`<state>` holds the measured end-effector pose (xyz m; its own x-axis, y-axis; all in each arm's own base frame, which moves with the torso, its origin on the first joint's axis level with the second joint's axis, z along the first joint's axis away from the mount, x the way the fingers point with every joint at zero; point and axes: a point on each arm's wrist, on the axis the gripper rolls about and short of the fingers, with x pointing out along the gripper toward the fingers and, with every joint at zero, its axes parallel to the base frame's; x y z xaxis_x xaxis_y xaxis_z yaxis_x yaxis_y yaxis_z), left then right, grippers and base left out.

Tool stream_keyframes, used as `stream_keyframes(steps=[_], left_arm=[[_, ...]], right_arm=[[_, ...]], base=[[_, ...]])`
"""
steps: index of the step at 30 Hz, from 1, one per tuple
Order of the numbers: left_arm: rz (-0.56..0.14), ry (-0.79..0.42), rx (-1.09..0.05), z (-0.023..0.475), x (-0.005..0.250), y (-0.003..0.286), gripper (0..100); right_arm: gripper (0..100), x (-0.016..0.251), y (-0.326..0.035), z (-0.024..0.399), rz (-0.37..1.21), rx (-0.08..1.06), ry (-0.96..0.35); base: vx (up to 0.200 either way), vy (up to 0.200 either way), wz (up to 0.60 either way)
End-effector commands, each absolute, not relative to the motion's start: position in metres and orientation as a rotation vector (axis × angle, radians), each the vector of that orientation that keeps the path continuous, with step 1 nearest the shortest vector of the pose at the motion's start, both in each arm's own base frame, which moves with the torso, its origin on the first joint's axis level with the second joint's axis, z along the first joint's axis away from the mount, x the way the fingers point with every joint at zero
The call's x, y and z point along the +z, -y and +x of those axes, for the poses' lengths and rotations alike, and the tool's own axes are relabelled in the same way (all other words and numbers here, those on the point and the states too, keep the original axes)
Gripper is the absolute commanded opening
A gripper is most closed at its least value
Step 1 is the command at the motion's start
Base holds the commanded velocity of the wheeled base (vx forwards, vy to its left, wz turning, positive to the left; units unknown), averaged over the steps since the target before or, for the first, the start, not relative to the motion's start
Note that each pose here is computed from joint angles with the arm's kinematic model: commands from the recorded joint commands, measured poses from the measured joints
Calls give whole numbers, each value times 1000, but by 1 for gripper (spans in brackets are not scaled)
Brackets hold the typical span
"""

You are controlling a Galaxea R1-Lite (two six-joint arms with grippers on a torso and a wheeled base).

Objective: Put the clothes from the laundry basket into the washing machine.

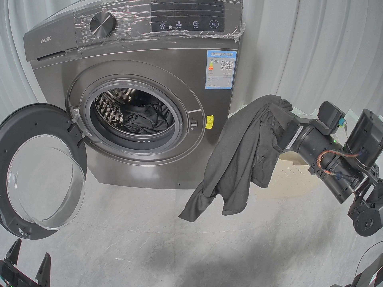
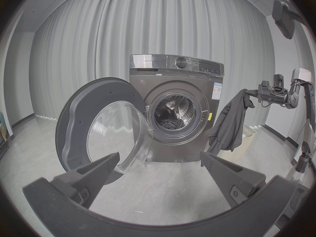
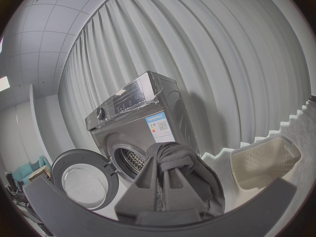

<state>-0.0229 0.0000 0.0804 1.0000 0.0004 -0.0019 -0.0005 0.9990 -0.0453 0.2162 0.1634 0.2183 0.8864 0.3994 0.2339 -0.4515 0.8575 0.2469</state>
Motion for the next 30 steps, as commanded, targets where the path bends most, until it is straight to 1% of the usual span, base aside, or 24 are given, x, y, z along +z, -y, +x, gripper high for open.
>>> stream_keyframes(steps=[1, 8, 26, 30], left_arm=[[-46, -2, 0, -23, 76, 0, 100], [-46, -2, -1, -23, 76, 0, 100], [-49, -1, 2, -23, 76, 0, 100], [-49, -2, 0, -23, 76, 0, 100]], right_arm=[[0, 218, -164, 216, 302, 450, 177], [0, 214, -164, 217, 296, 448, 164], [0, 214, -164, 217, 301, 448, 161], [0, 213, -163, 217, 299, 448, 157]], base=[[0, 0, 0], [0, 0, 0], [0, 200, 0], [0, 0, 0]])
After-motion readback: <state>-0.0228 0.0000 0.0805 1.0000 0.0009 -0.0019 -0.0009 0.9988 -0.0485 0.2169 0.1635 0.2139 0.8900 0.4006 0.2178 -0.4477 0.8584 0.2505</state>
